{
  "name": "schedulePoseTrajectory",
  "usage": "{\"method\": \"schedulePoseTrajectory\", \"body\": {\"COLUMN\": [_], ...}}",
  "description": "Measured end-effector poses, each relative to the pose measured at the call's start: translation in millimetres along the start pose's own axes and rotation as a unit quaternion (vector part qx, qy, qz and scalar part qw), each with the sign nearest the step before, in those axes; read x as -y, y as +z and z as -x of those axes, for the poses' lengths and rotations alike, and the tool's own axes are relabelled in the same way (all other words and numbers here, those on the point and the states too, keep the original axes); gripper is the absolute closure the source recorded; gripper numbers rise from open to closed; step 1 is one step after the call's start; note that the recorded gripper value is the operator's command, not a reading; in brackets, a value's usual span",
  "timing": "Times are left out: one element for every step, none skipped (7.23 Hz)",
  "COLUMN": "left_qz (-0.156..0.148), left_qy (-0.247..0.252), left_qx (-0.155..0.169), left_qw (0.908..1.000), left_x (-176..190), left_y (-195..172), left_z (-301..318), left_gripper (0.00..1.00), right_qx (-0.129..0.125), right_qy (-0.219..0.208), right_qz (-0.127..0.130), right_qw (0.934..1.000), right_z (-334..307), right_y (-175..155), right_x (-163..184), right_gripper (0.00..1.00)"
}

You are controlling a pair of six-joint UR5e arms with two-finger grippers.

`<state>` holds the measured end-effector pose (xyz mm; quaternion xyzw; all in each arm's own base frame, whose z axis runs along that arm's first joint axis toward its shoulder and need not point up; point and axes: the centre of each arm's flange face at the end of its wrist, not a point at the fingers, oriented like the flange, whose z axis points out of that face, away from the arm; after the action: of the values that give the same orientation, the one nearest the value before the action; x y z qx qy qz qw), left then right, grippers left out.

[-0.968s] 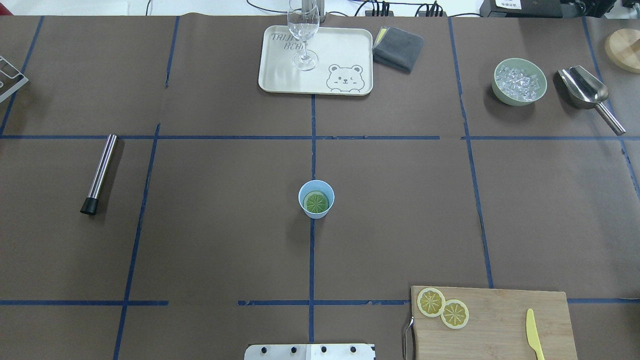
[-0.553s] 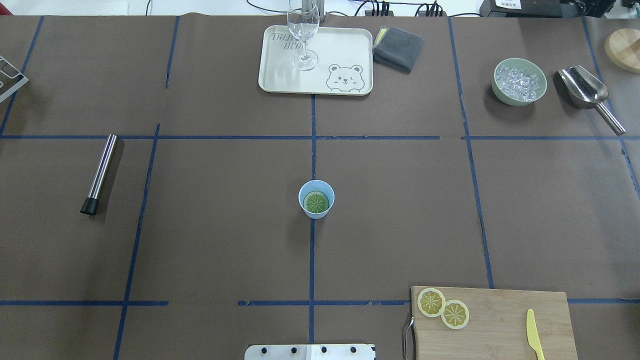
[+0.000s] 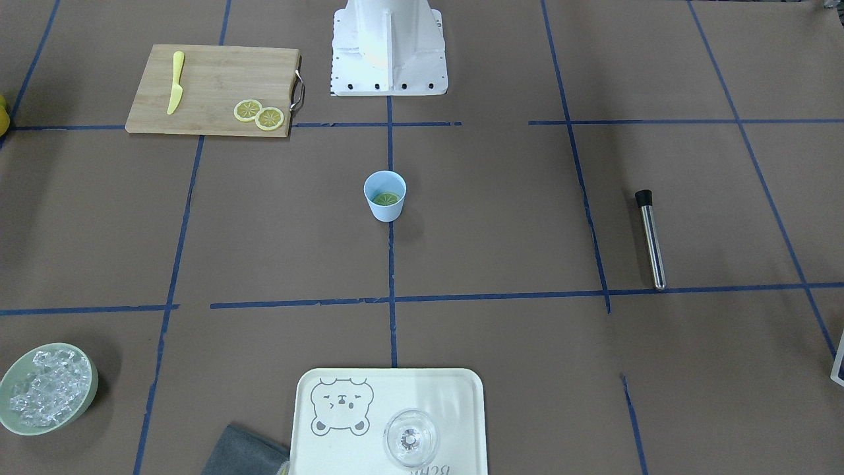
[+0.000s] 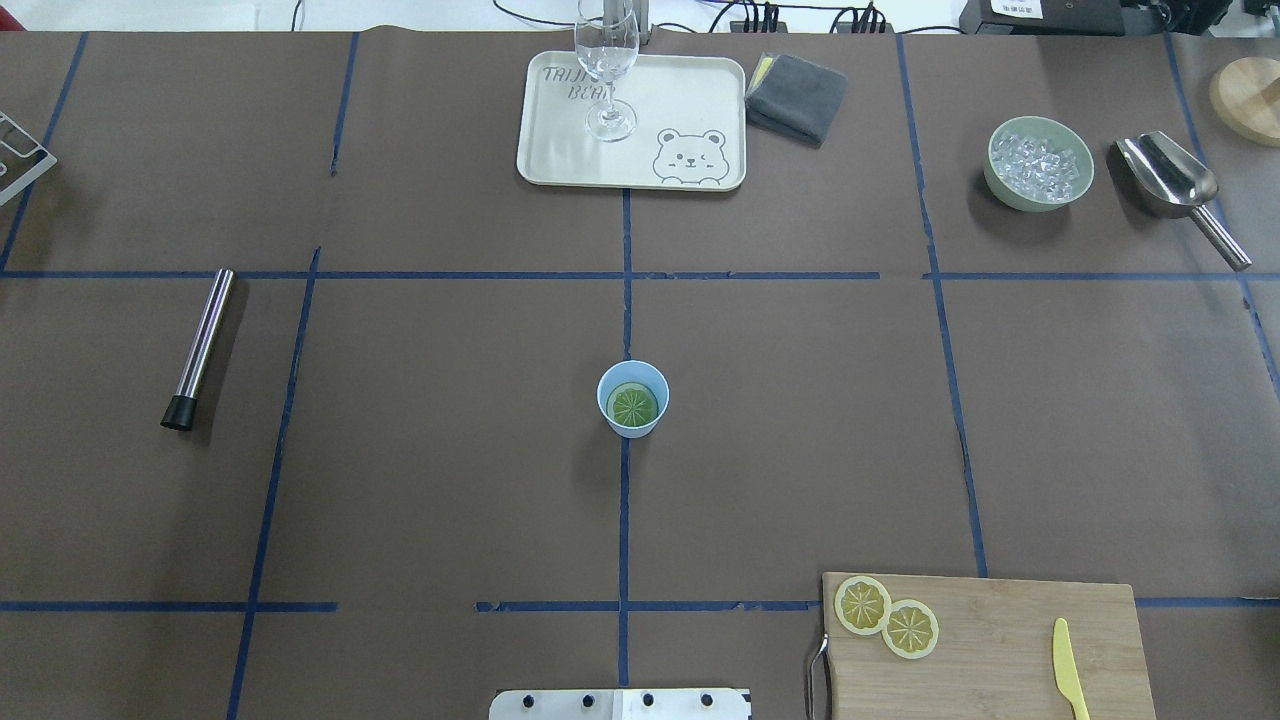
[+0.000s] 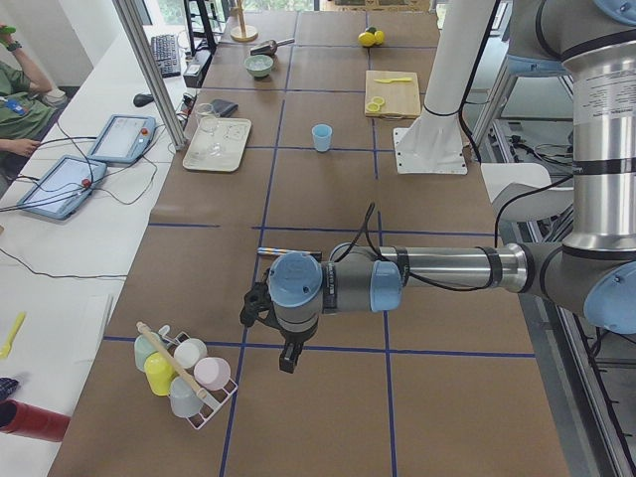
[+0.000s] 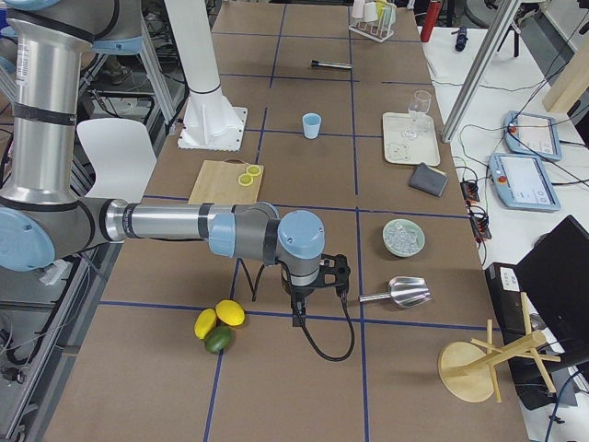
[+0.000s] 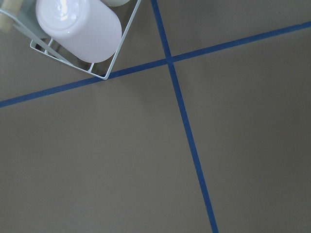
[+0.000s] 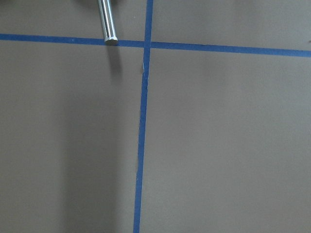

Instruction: Squeeze lemon into cup

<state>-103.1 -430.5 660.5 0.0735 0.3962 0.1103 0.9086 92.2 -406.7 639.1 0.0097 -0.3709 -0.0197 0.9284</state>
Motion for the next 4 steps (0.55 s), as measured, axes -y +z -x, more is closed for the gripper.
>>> {"method": "schedulePoseTrajectory", "body": {"left_qz": [0.0,-0.002,-0.003,-0.004], "left_qy": [-0.005,-0.019,-0.033,-0.038], "left_qx": [0.001,0.003,0.007,0.013], "left_qw": [1.0,0.9998,0.9994,0.9992], "left_x": [9,14,18,20], "left_y": [1,1,-1,-3], "left_z": [3,4,4,5], "left_gripper": [0.0,0.0,0.0,0.0], "right_qx": [0.0,0.0,0.001,0.002], "right_qy": [0.001,0.002,0.002,0.003], "right_qz": [0.001,0.001,0.002,0.003], "right_qw": [1.0,1.0,1.0,1.0], "right_z": [0,0,0,-1], "right_y": [0,0,0,2], "right_x": [0,0,0,-2], "right_gripper": [0.0,0.0,0.0,0.0]}}
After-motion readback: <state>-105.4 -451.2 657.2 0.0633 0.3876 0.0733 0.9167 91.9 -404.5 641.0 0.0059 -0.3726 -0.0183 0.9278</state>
